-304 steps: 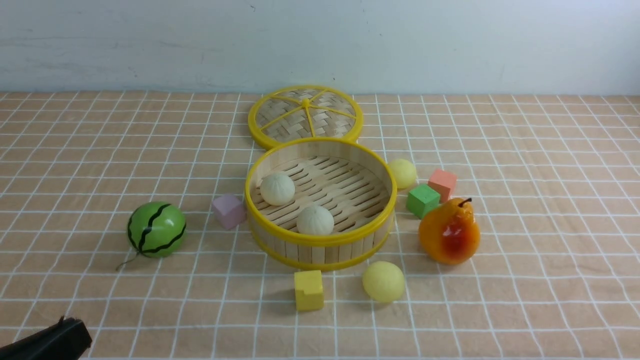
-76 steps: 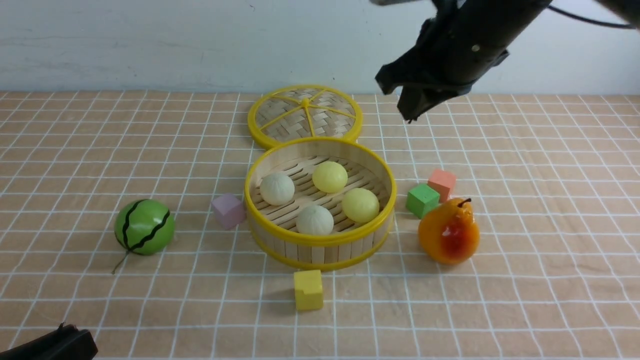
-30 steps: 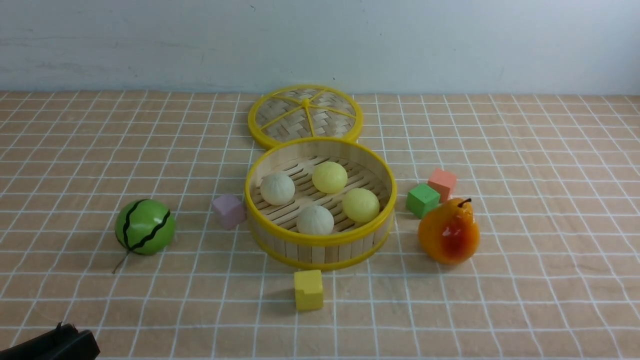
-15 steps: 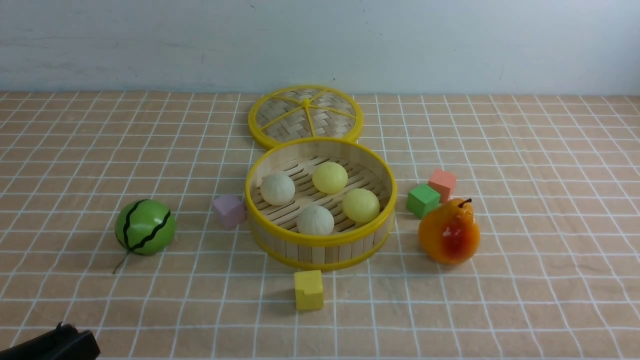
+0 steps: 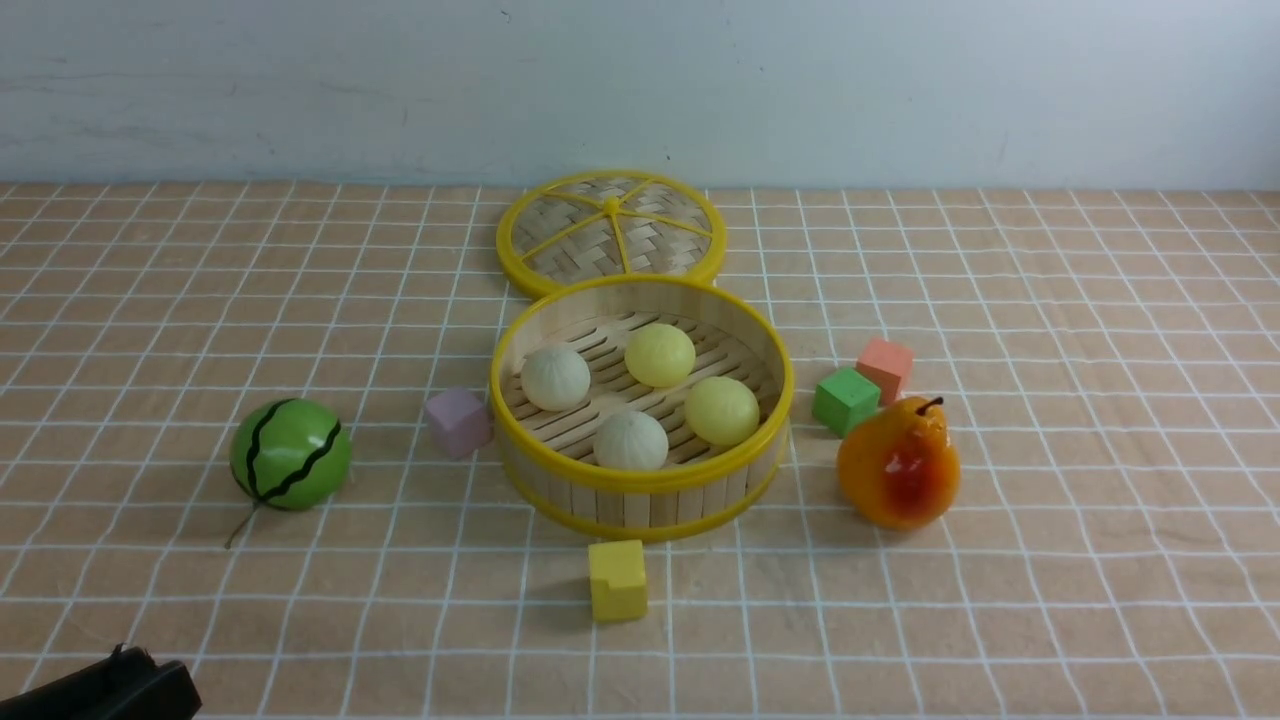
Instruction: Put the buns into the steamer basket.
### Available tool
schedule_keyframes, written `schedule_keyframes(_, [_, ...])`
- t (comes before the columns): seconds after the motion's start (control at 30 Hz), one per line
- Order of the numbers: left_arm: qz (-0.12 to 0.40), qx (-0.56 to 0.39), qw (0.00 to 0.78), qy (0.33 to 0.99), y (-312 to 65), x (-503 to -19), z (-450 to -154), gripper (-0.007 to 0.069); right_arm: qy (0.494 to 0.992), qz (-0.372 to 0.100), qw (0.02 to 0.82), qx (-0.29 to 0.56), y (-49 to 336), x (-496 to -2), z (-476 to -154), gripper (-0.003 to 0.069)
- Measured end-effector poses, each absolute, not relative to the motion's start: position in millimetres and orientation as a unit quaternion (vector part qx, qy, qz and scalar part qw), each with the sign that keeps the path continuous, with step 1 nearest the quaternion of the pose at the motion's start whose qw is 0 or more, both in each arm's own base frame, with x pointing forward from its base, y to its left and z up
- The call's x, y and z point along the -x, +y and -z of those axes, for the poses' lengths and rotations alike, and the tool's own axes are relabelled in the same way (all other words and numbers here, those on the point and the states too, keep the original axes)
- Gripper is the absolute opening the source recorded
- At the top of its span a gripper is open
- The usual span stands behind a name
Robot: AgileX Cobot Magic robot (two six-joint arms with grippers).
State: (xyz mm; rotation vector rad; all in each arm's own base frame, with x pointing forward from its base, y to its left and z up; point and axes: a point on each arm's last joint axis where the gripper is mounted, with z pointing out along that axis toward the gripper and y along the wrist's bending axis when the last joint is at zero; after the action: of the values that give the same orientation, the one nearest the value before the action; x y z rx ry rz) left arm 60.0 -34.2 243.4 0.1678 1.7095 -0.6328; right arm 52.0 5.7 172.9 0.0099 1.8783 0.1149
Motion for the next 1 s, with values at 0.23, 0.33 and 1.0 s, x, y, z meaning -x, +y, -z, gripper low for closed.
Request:
schedule_keyframes(0.23, [0.24,-0.1,0.628,0.734,-32.9,-61.0,-243.5,0.02,0.807,-0.048,0.589,-0.004,5.6,-52.0,-172.9,0.0005])
schedule_keyframes(0.33, [0.228,-0.069,0.641,0.73,-28.4,-61.6,-242.6,0.0199,0.807,-0.048,0.589,-0.004,5.6,-52.0,-172.9,0.001])
schedule_keyframes(1.0, [0.16,0.121,0.566,0.8,-8.2,-51.9,-169.2,-0.0013,0.807,-0.049,0.589,-0.004,5.6,-52.0,-172.9,0.0032])
